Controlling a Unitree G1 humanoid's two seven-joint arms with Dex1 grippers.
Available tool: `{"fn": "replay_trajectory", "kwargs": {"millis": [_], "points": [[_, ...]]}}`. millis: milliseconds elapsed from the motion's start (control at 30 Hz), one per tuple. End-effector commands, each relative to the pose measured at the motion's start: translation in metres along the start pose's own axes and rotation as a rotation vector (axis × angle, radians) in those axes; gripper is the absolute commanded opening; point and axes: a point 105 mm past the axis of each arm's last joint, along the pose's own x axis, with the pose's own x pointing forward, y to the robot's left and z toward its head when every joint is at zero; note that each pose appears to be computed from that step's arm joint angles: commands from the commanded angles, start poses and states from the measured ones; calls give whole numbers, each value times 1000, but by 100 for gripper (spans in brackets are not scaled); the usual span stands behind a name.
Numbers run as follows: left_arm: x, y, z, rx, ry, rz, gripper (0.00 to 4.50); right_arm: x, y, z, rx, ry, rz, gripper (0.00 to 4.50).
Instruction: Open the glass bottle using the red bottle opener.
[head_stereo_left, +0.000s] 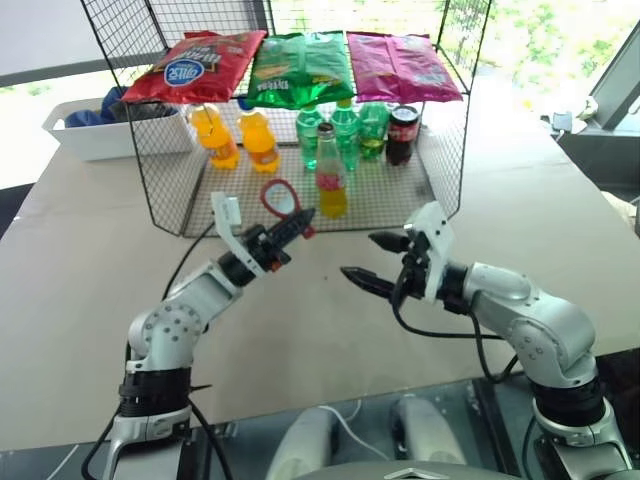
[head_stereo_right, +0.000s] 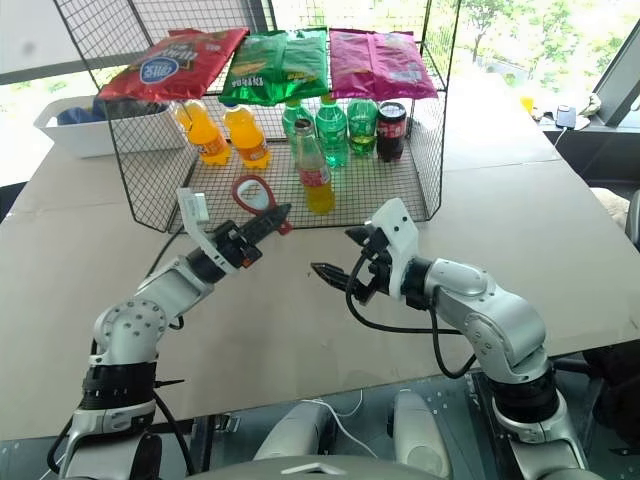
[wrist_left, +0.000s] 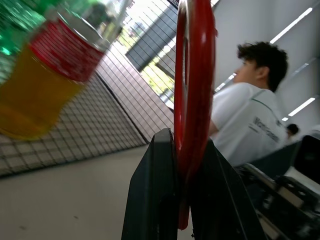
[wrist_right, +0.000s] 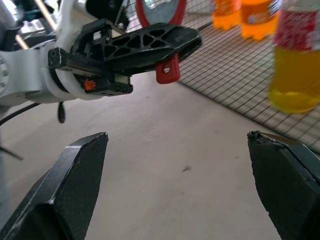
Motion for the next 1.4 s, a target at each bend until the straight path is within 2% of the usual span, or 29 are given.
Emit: {"fn": "replay_trajectory", "kwargs": {"millis": [33, 200, 400, 1000, 1033, 1067, 1133, 1167, 1200, 1333, 1400], "points": [[2, -33, -17, -83, 130, -195, 3, -10, 36, 0, 88, 46, 217, 450], [-2, -48, -33, -130, 248, -303, 3, -16, 46, -7, 173, 97, 281, 450], [-4, -55, -42, -124, 321, -365, 3, -16, 53, -7, 244, 100, 322, 450], [-5, -64, -54, -107, 338, -413, 3, -7, 58, 7, 306, 66, 353, 450], [-4, -64, -54, -106, 335, -416, 0, -7, 59, 7, 312, 62, 363, 397], [-3, -65, -56, -105, 333, -419, 0, -7, 60, 8, 316, 61, 368, 375], [-1, -66, -57, -101, 331, -421, 0, -7, 60, 8, 321, 65, 371, 278], [-1, -67, -57, -100, 328, -421, 0, -7, 60, 7, 324, 68, 372, 256], [-1, -67, -57, -99, 327, -421, 0, -7, 60, 7, 326, 70, 373, 184], [-3, -68, -57, -96, 332, -424, 0, -6, 58, 5, 338, 79, 368, 15], [-5, -68, -59, -97, 341, -429, 0, -5, 57, 6, 347, 74, 365, 6]]}}
